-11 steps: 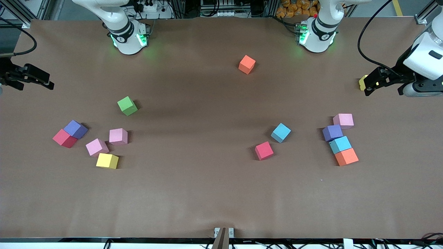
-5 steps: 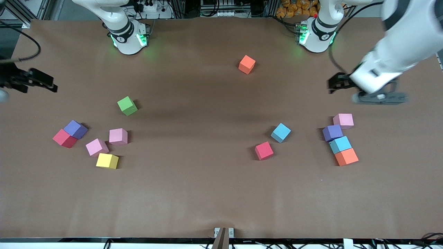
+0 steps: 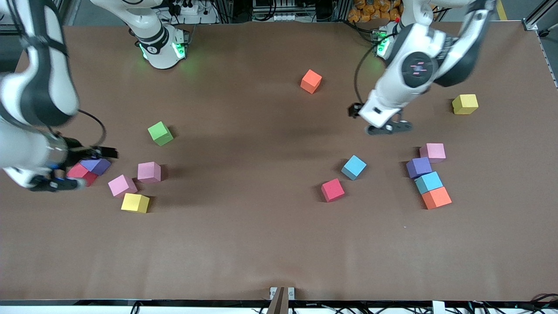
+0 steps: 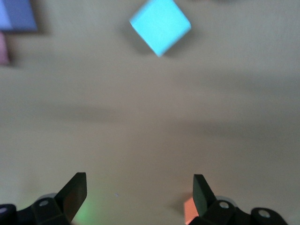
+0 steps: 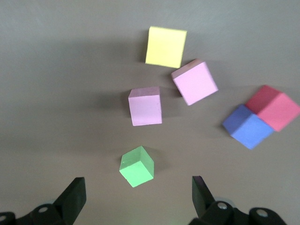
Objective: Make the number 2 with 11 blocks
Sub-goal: 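Reach the right gripper to the green block while the left gripper reaches the orange block, then grasp the green block with the right gripper while the left gripper grasps orange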
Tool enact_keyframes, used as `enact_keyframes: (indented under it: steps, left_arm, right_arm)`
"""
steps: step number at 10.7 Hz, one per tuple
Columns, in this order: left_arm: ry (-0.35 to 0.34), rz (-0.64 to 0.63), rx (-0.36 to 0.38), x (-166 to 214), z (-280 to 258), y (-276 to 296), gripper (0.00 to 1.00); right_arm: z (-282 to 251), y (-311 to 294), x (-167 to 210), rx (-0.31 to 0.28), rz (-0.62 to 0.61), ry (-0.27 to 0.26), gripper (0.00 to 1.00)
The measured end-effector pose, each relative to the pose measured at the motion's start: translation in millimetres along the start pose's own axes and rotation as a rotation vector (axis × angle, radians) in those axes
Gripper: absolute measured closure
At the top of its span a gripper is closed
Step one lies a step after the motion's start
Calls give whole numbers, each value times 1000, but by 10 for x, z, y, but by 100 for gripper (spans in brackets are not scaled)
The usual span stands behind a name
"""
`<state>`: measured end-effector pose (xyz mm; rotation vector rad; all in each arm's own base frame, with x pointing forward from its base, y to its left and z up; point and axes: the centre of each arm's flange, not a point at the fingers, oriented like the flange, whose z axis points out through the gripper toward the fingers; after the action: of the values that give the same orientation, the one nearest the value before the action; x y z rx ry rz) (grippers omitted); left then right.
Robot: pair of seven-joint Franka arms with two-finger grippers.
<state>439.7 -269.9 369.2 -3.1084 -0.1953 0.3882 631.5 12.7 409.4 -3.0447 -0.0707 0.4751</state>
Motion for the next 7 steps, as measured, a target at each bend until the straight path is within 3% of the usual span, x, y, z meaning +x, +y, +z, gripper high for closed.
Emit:
enact_keyframes:
  steps: [3, 5, 7]
  left_arm:
    - [-28, -127, 4, -368, 529, 224, 0]
    - [-27, -226, 8, -626, 687, 477, 0]
    - [-32, -352, 0, -802, 882, 707, 0]
  right_arm:
    - [908, -165, -44, 8, -164, -7, 0]
    - [1262, -144, -227, 9, -259, -27, 0]
    - [1518, -120, -430, 4, -330, -10, 0]
